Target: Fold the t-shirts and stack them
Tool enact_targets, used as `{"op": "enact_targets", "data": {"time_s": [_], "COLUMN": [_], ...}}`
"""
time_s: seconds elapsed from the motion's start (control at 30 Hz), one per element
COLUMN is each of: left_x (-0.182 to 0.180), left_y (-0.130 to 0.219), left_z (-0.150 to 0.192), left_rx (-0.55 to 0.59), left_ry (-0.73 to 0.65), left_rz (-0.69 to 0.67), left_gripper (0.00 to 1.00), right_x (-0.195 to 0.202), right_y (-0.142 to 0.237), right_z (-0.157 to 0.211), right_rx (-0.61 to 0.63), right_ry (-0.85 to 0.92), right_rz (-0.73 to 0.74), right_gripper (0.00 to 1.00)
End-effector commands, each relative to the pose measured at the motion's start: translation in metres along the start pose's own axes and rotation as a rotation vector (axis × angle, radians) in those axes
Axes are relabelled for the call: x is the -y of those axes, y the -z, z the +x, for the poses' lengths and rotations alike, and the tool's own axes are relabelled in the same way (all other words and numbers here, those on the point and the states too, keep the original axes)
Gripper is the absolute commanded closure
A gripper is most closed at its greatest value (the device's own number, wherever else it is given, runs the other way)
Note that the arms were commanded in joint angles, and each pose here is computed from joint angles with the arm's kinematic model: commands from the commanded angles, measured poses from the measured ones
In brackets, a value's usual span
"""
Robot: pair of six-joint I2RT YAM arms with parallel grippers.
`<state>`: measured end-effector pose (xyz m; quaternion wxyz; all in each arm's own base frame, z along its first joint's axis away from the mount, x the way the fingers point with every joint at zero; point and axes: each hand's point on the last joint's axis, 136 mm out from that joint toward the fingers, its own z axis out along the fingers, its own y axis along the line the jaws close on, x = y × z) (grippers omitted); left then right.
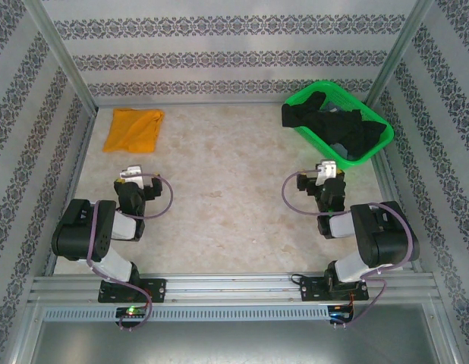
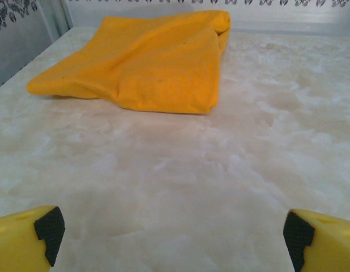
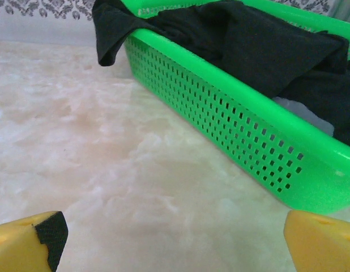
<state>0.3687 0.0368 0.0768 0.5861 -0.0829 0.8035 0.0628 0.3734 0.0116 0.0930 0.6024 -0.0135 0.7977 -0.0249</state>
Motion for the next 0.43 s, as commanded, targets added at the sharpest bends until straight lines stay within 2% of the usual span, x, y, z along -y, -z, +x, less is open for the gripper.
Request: {"op": "enact_targets", "data": {"time_s": [0.0,0.4], "left_x": [-0.0022,-0.0028], "left_y": [-0.0006,0.0063], "left_z": [-0.0223,-0.023], "left_rx": [0.084,0.118], "left_ry": [0.034,0.041], "left_rz": [-0.014,-0.002], "left_gripper": [0.0,0.0], "right_x": [-0.0081,0.0003], "right_y": [-0.0023,-0.0056], "right_z": [-0.0169,-0.0149], "right_rx": [0.06,0.035], "right_ry": [0.011,-0.006], "right_rz": [-0.04,0.008], "right_gripper": [0.02,0.02]}}
